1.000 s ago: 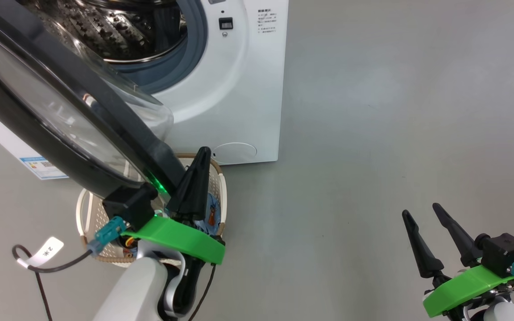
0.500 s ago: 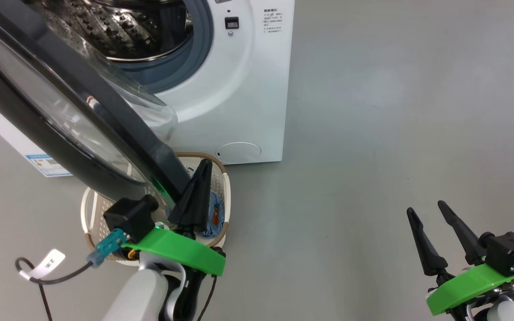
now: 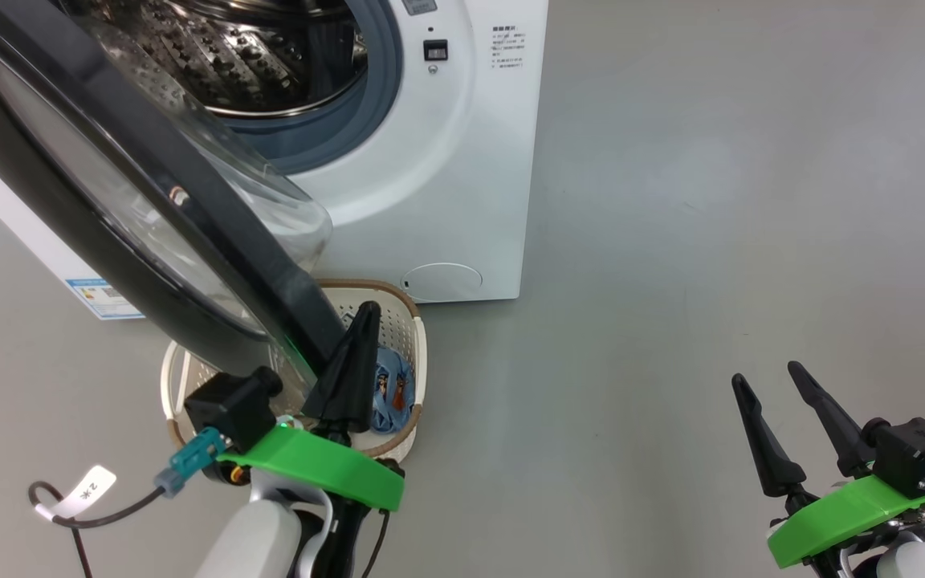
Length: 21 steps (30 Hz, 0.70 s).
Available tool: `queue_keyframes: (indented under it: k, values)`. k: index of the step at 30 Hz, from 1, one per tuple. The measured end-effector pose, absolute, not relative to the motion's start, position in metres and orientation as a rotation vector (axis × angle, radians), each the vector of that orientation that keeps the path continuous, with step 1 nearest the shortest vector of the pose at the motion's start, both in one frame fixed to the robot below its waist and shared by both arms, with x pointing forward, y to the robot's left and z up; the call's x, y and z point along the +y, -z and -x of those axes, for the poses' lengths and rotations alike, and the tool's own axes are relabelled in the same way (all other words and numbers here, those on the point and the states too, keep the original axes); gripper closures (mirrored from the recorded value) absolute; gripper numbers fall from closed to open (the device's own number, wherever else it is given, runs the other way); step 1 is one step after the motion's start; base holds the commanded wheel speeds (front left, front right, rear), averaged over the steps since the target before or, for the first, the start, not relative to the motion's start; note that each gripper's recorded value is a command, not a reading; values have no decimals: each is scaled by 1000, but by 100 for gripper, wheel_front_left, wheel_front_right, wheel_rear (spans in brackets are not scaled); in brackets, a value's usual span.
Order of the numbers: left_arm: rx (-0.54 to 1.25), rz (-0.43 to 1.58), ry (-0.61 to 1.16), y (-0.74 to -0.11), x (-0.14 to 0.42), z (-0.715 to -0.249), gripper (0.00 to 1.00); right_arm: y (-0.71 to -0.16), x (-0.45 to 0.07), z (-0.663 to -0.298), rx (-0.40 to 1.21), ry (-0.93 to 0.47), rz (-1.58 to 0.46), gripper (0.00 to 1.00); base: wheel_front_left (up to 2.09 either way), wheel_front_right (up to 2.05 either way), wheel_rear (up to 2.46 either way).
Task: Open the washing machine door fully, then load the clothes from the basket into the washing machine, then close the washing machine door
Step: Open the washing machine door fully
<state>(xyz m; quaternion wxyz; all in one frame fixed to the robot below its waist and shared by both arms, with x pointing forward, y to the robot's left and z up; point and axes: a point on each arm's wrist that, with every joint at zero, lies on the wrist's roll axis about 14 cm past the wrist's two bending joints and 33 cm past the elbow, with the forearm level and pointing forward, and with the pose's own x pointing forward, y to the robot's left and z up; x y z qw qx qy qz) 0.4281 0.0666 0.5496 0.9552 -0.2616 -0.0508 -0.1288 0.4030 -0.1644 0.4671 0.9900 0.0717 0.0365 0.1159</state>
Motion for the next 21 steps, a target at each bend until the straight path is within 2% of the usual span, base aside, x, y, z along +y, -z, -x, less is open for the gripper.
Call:
queue_keyframes:
  k: [21]
  values:
    - [-111,528,202,-546,89,-410,100,-473,-146,-411,56,-291,-133,0,0,0,0]
